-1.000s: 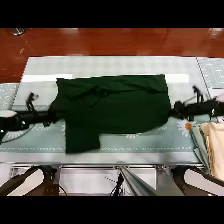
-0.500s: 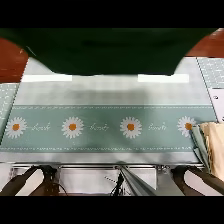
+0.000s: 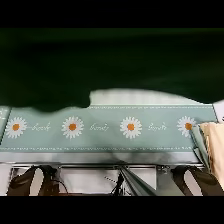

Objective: Fold the shirts.

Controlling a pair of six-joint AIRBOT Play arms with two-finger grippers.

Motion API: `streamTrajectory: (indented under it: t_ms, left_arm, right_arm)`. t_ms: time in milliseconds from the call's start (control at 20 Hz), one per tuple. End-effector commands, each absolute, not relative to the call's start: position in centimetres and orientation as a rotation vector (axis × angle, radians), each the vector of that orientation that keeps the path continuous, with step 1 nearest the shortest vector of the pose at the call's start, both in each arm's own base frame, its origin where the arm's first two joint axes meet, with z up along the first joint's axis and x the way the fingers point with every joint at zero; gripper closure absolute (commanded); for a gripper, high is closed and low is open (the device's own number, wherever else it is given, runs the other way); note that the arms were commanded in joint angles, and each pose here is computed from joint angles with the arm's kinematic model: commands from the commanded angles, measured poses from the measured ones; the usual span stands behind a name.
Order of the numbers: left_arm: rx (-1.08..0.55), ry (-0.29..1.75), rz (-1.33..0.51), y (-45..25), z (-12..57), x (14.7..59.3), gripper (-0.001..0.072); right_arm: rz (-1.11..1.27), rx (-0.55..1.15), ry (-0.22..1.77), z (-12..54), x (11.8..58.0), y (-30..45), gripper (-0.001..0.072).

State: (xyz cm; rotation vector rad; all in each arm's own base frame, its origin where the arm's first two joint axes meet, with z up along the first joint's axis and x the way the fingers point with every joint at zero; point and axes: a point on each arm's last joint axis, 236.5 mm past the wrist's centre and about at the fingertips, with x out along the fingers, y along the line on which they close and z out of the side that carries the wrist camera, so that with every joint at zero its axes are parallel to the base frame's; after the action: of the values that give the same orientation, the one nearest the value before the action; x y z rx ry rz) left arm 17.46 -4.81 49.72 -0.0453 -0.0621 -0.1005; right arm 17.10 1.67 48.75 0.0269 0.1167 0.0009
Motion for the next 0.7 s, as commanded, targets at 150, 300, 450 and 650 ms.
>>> streamTrajectory:
  t_ms: [150, 300, 450, 650]
  left_arm:
    - [-0.036, 0.031, 0.114, 0.6, 46.1, 14.8, 0.067]
    - [-0.096, 0.254, 0.071, 0.9, 38.7, 20.7, 0.067]
    - [-0.204, 0.513, -0.012, 0.0, 29.2, 26.7, 0.0669]
    - [-0.34, 0.675, -0.104, -0.8, 19.6, 35.6, 0.067]
  right_arm:
    - [-0.075, 0.063, 0.256, 42.9, 15.7, 0.2, 0.0679]
    - [-0.033, 0.115, 0.418, 36.5, 20.4, 0.1, 0.068]
    - [0.112, 0.217, 0.605, 28.5, 25.3, 2.5, 0.068]
    - [0.154, 0.346, 0.723, 19.1, 33.8, 1.9, 0.068]
